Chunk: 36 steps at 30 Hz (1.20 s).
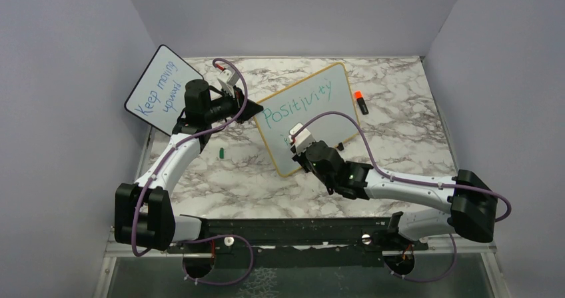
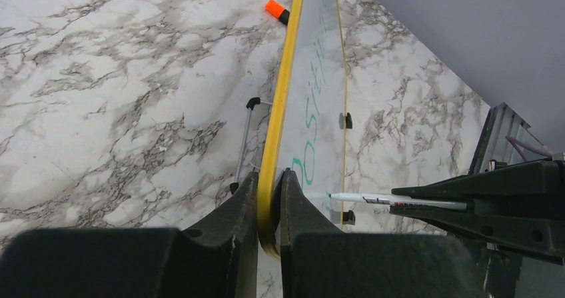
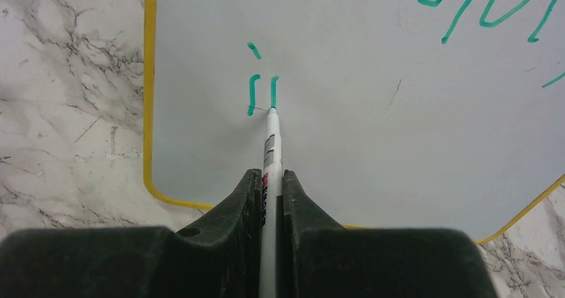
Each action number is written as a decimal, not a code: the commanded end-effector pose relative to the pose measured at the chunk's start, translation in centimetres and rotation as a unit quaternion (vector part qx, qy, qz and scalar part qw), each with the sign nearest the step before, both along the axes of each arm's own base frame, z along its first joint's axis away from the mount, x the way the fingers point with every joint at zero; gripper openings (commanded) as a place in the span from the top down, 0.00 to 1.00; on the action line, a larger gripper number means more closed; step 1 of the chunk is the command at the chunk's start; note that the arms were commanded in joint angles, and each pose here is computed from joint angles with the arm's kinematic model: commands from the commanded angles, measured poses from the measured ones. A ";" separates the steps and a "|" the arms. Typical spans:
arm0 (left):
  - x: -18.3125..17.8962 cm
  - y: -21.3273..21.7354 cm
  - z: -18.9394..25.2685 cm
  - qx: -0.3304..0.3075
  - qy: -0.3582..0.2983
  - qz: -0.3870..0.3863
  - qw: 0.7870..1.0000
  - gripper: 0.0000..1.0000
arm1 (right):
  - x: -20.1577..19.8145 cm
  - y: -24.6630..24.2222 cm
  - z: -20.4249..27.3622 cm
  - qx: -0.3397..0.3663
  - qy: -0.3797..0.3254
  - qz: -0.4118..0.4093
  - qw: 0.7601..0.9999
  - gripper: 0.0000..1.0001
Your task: Write a sentence on the whiteboard
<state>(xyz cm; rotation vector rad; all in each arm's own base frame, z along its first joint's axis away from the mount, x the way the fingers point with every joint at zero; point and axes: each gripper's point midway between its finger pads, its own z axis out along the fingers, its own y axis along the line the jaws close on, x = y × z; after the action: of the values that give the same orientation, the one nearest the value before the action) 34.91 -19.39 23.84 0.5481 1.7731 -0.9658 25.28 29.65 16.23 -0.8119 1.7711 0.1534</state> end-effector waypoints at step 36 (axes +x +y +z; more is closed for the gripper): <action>-0.2 0.7 -4.6 0.051 0.052 0.016 0.997 1.00 | 1.9 0.4 2.6 0.048 -0.038 -0.043 0.997 1.00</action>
<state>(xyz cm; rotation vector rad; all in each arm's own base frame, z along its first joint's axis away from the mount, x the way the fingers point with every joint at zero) 34.91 -19.39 23.82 0.5480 1.7751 -0.9649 25.94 30.14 17.29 -0.7395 1.7397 0.1742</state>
